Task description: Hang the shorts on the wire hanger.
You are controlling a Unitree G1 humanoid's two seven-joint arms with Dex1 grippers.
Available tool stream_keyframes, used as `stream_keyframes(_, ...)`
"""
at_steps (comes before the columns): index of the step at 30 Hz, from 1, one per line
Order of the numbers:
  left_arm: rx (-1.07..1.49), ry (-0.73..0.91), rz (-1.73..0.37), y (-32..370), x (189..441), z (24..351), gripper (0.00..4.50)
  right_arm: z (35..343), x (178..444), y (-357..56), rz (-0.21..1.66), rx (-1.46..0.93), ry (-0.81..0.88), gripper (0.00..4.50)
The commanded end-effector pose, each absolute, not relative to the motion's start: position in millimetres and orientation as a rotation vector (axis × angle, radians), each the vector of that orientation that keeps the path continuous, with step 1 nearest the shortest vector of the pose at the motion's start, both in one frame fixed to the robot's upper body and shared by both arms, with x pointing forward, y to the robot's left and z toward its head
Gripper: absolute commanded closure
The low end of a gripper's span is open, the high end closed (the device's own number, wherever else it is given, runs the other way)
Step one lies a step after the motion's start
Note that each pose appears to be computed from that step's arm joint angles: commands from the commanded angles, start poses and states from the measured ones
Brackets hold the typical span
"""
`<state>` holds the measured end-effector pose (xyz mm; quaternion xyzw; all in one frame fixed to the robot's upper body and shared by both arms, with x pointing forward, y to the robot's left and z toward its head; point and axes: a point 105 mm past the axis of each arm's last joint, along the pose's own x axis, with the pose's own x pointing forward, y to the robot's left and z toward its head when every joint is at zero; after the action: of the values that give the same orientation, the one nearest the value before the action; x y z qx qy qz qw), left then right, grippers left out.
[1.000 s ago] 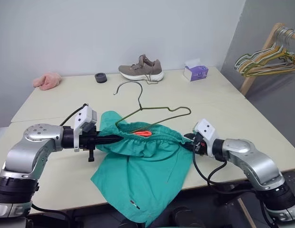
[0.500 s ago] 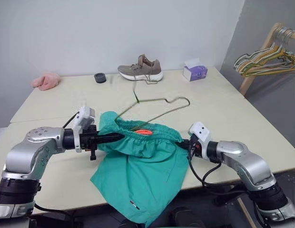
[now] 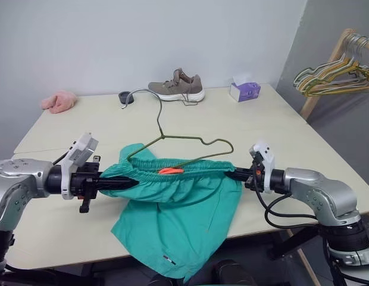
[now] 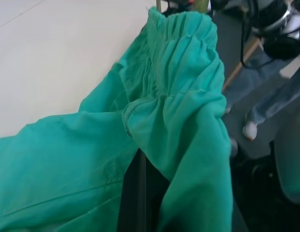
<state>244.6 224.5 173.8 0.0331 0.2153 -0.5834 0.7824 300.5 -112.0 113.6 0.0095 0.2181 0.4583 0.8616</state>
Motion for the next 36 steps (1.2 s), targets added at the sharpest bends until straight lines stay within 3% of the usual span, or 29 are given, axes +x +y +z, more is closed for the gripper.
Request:
stream_keyframes(1, 0.136, 0.465, -1.235, 238, 245, 183, 4.50, 117, 316, -149, 0.796, -0.001, 0.459, 4.48)
stream_keyframes(14, 0.207, 0.522, -1.226, 251, 243, 170, 4.50, 124, 312, -141, 0.827, 0.006, 0.434, 4.48)
stream_keyframes(22, 0.223, 0.527, -1.208, 260, 244, 175, 4.50, 120, 327, -158, 0.697, 0.015, 0.456, 4.48)
stream_keyframes(30, 0.184, 0.465, -1.152, 259, 260, 177, 4.50, 113, 296, -130, 0.949, -0.245, 0.422, 4.48)
stream_keyframes(33, 0.176, 0.449, -1.156, 255, 262, 177, 4.50, 117, 289, -124, 1.003, -0.335, 0.364, 3.92)
stream_keyframes(36, 0.153, 0.422, -1.151, 253, 265, 180, 4.50, 129, 292, -115, 1.022, -0.462, 0.248, 2.89)
